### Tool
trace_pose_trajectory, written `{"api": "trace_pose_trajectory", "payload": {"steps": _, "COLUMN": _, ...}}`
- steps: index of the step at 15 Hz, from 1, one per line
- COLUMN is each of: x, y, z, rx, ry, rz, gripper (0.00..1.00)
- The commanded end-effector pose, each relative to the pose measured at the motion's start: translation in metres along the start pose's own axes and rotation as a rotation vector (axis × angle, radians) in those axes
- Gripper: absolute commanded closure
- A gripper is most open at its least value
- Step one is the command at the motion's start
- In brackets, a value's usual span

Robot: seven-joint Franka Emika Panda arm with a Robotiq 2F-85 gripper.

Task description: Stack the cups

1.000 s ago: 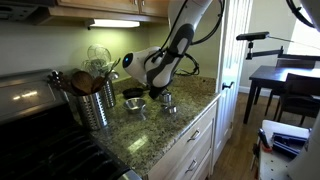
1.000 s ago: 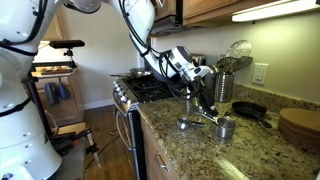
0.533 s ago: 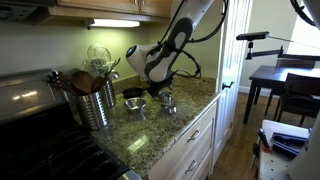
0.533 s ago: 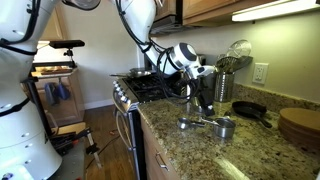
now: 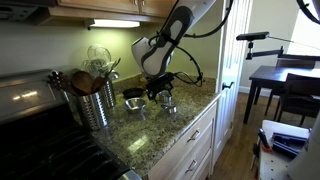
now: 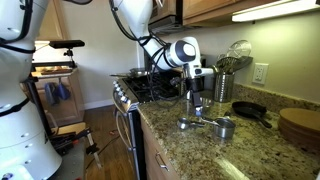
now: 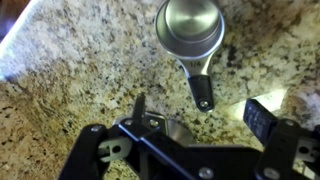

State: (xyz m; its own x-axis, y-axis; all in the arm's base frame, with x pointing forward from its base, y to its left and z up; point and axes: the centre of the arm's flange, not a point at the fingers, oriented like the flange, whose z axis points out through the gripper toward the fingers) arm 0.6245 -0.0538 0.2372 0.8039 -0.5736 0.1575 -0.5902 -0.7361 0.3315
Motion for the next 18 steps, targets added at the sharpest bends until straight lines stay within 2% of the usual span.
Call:
{"api": "trace_pose_trajectory", "payload": {"steps": 1, "x": -0.022, "y": 0.030, "z": 0.005, "rx": 0.044, "ry": -0.068, "rz": 0.004, "gripper": 0.00}}
{"api": "trace_pose_trajectory", "payload": {"steps": 6, "x": -0.035, "y": 0.055, "z": 0.024, "rx": 0.041, "ry": -0.132, "rz": 0.030, "gripper": 0.00}}
{"api": "trace_pose_trajectory", "payload": {"steps": 10, "x": -0.035, "y": 0.073, "z": 0.037, "rx": 0.130, "ry": -0.167, "rz": 0.081, "gripper": 0.00}}
{"api": "trace_pose_trajectory", "payload": {"steps": 15, "x": -0.031, "y": 0.089, "z": 0.047, "rx": 0.175, "ry": -0.184, "rz": 0.111, "gripper": 0.00}}
{"api": "trace_pose_trajectory", "payload": {"steps": 16, "x": -0.031, "y": 0.091, "z": 0.048, "rx": 0.178, "ry": -0.186, "rz": 0.115, "gripper": 0.25}}
{"api": "trace_pose_trajectory", "payload": {"steps": 18, "x": -0.031, "y": 0.093, "z": 0.048, "rx": 0.186, "ry": -0.189, "rz": 0.122, "gripper": 0.33}}
